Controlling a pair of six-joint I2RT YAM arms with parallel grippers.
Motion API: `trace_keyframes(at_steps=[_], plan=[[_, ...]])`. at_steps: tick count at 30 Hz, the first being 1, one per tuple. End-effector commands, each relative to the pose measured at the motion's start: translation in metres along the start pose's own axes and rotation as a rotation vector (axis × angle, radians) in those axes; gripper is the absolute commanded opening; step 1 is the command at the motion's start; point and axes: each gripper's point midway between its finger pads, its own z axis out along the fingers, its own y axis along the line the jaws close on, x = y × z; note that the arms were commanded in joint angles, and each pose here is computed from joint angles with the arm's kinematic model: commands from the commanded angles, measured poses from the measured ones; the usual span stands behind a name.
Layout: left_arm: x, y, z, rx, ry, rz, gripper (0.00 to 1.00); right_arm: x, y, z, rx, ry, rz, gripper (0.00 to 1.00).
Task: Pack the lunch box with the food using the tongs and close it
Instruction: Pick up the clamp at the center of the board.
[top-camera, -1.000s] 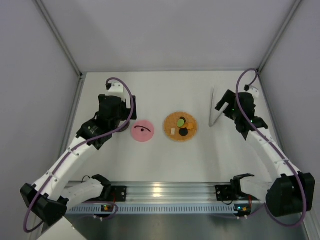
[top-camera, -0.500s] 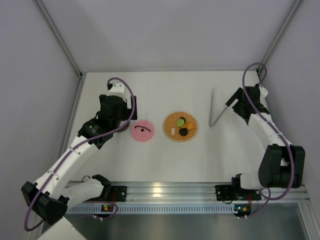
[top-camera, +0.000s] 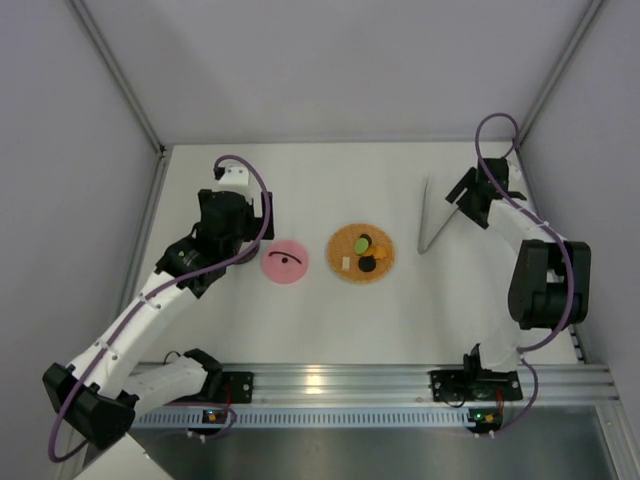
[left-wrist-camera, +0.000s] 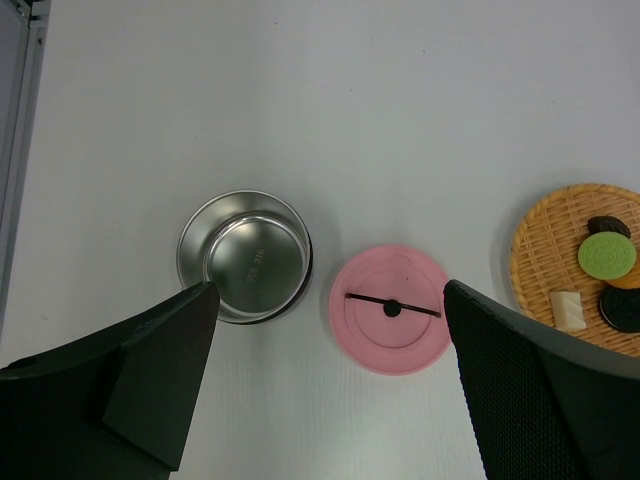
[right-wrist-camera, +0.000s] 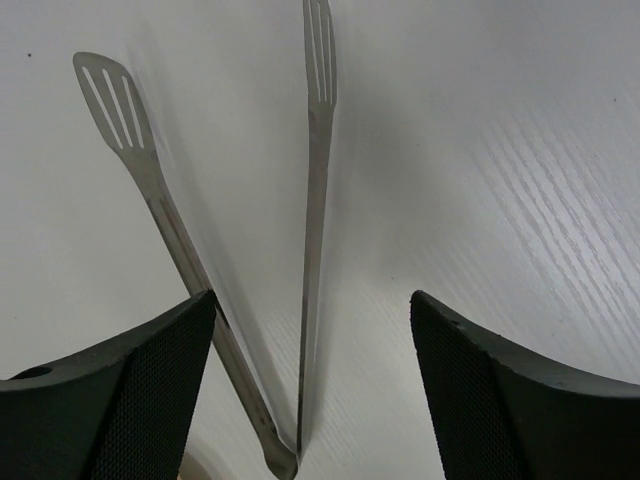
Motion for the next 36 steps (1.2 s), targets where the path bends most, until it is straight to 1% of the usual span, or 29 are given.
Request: trace_keyframes(at_steps=[1, 3, 6, 10, 13, 20, 22, 23, 26, 27, 29, 30, 31, 36], plan=[[-0.009, 0.001, -0.002, -0.008, -0.034, -0.006, 0.99, -0.028, 0.011, 0.009, -0.004, -0.041, 0.03, 0.75], [-0.008, 0.002, -0.002, -0.01, -0.033, -0.006, 0.99, -0.029, 0.013, 0.016, 0.011, -0.027, 0.023, 0.71], [-0.009, 0.002, -0.001, -0.013, -0.033, -0.006, 0.99, -0.032, 0.014, 0.022, 0.025, -0.022, 0.019, 0.68], [-0.008, 0.003, 0.0, -0.017, -0.031, -0.003, 0.99, -0.025, 0.008, 0.034, 0.066, 0.0, 0.002, 0.62], [-0.007, 0.003, 0.0, -0.019, -0.028, -0.003, 0.99, -0.018, 0.004, 0.042, 0.093, 0.02, -0.012, 0.62], [-0.006, 0.002, 0.001, -0.021, -0.024, 0.0, 0.99, -0.002, 0.001, 0.06, 0.101, 0.064, -0.025, 0.55], [-0.006, 0.003, 0.002, -0.025, -0.023, 0.0, 0.99, 0.0, 0.002, 0.065, 0.102, 0.07, -0.033, 0.49], [-0.006, 0.003, 0.002, -0.025, -0.023, 0.001, 0.99, 0.002, 0.002, 0.066, 0.104, 0.074, -0.035, 0.48], [-0.006, 0.003, 0.002, -0.025, -0.023, 0.002, 0.99, 0.003, 0.002, 0.069, 0.109, 0.08, -0.042, 0.36], [-0.006, 0.003, 0.002, -0.025, -0.023, 0.0, 0.99, 0.005, 0.001, 0.07, 0.111, 0.084, -0.043, 0.27], [-0.007, 0.002, 0.001, -0.02, -0.024, -0.003, 0.99, 0.008, 0.0, 0.071, 0.115, 0.092, -0.05, 0.17], [-0.006, 0.002, 0.001, -0.016, -0.021, -0.005, 0.99, 0.008, -0.003, 0.072, 0.123, 0.09, -0.055, 0.06], [-0.007, 0.0, 0.001, -0.01, -0.019, -0.008, 0.99, 0.009, -0.004, 0.072, 0.125, 0.092, -0.057, 0.01], [-0.008, -0.004, -0.002, 0.021, -0.021, -0.021, 0.99, 0.005, 0.005, 0.059, 0.082, 0.086, -0.05, 0.0]])
